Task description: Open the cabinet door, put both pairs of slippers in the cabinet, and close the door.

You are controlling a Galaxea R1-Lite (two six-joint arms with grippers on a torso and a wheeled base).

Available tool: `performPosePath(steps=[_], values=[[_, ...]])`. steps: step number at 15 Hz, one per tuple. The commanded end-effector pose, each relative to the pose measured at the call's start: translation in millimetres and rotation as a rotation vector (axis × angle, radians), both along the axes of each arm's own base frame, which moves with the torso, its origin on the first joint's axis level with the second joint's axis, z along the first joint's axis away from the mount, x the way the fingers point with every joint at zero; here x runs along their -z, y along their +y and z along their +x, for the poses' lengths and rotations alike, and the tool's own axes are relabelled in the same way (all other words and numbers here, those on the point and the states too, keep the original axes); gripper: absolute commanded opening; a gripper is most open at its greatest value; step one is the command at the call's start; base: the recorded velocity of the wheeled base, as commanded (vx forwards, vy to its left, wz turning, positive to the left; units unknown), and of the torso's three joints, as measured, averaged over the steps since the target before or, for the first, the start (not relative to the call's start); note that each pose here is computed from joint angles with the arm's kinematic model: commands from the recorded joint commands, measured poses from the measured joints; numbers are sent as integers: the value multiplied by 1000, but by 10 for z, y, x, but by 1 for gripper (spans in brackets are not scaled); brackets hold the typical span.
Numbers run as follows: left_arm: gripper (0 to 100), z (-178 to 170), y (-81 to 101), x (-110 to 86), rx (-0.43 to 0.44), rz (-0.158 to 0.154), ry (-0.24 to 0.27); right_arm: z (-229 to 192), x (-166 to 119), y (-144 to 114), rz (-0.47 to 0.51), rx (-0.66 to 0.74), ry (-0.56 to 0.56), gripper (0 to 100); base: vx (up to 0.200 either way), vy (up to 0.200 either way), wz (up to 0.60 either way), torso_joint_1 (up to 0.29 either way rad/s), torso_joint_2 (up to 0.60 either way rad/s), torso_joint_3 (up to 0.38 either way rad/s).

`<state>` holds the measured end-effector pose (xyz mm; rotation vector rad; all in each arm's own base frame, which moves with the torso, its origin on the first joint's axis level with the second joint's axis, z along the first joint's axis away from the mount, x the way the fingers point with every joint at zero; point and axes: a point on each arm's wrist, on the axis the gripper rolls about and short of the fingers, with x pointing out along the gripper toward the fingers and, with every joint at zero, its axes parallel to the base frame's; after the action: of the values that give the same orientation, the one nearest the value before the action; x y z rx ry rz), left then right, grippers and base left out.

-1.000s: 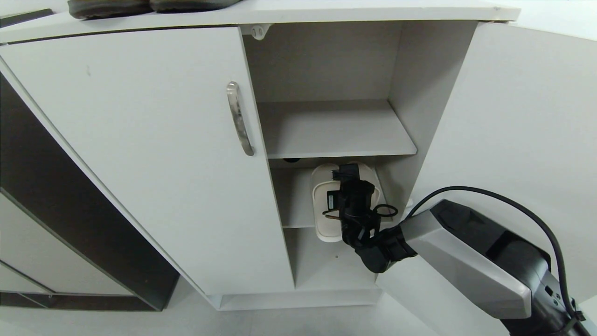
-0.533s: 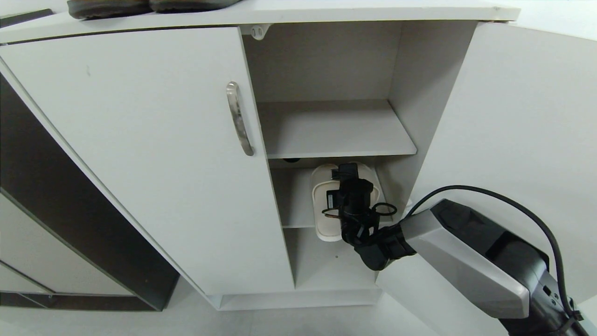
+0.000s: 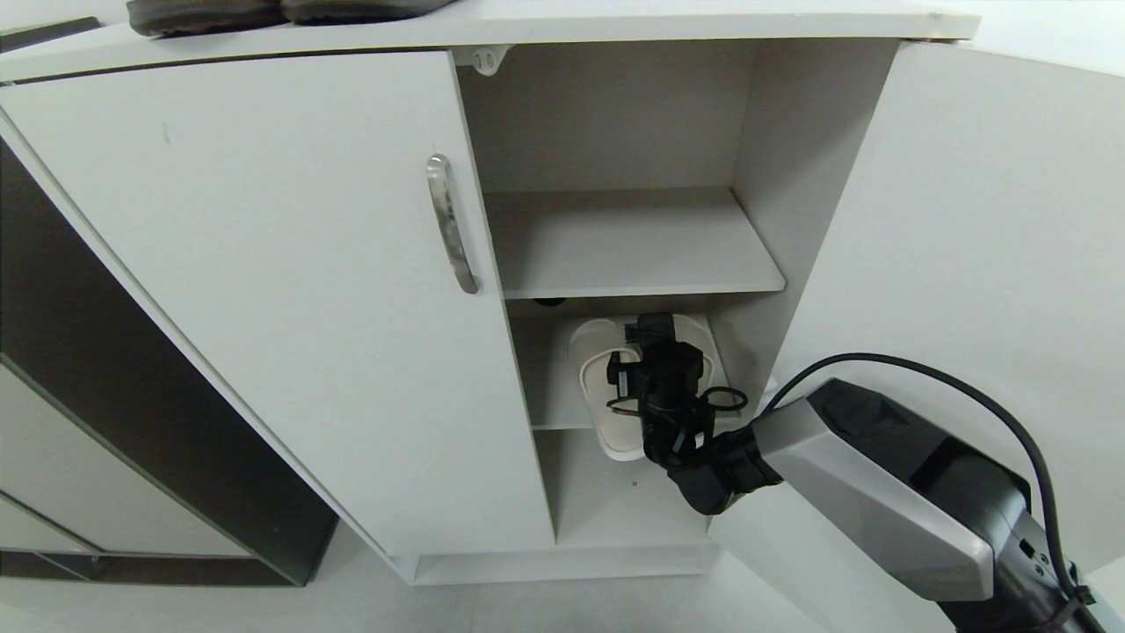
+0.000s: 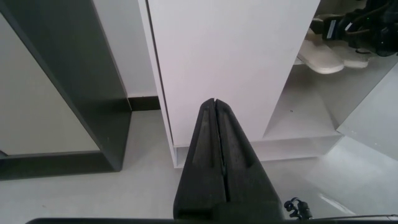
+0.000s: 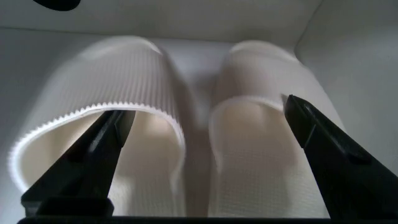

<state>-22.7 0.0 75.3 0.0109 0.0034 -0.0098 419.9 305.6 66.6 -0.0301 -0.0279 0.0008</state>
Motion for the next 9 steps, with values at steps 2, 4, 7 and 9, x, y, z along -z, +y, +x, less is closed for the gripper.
performPosePath(steps=[2,4,7,9], values=[[0,1,0,0,-1,0,1,-201,-111,-13,-14,-20,17,100,0,0,0,0,0,0],[0,1,0,0,-1,0,1,-416,-138,-45,-24,-34,27,100,0,0,0,0,0,0],[0,1,0,0,-1,0,1,-752,-184,-112,-30,-64,32,100,0,0,0,0,0,0],[0,1,0,0,1,0,1,-1019,-160,-232,-51,-83,42,100,0,0,0,0,0,0]])
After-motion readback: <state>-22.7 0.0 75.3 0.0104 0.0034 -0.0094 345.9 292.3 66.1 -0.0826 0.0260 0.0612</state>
